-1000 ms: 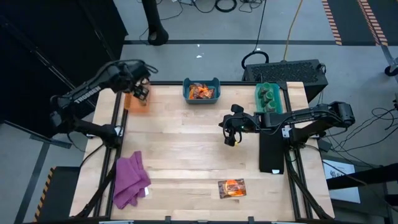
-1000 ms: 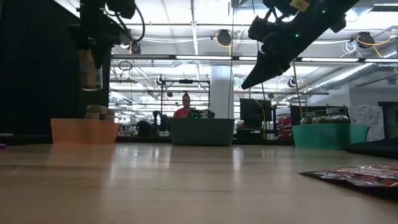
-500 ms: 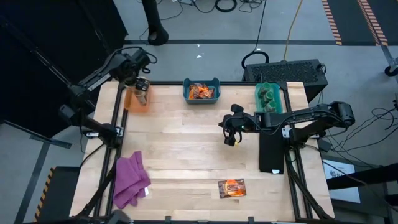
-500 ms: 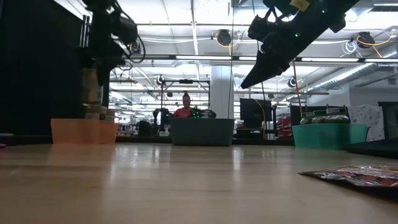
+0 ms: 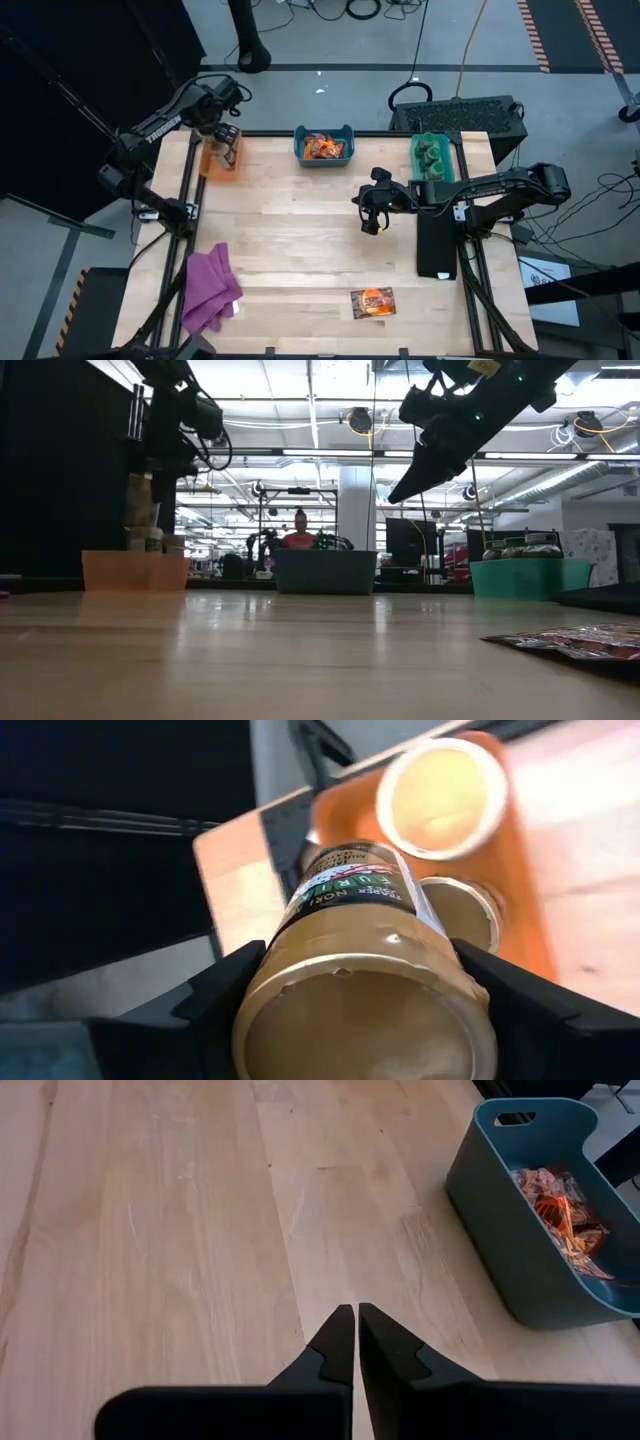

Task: Sort spices by type
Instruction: Put the gold seasoning bottle into the orange bin

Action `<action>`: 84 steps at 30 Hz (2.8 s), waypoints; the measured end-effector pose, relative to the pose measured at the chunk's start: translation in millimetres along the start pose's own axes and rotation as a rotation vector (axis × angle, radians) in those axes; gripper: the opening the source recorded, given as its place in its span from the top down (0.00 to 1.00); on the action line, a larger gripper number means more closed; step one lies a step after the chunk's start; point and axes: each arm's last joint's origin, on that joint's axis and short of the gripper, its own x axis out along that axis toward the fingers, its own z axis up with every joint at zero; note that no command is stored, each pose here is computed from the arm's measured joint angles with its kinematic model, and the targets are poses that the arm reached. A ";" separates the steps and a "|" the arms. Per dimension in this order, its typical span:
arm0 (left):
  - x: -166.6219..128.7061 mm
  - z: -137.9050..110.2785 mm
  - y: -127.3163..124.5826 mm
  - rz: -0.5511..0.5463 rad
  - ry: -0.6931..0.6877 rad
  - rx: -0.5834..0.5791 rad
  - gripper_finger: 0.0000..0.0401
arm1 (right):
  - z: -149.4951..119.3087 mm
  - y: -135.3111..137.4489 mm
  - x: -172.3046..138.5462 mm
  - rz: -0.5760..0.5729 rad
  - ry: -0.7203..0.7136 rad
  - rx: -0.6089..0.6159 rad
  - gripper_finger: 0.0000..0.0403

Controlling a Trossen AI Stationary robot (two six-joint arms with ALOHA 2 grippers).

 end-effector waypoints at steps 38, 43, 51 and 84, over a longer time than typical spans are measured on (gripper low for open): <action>-2.4 -1.7 2.7 -0.005 -0.011 -0.071 0.29 | 0.6 -0.1 0.0 -0.001 -0.006 -0.002 1.00; -2.4 -2.6 1.7 -0.044 0.007 -0.060 0.29 | 0.6 -0.1 0.0 0.000 -0.006 -0.002 1.00; -2.4 -3.6 1.1 -0.072 0.023 -0.043 0.29 | 0.6 -0.1 0.0 0.000 -0.006 -0.002 1.00; -0.6 0.0 -1.6 -0.151 0.025 -0.072 0.29 | 0.4 -0.1 0.0 -0.001 -0.004 0.001 1.00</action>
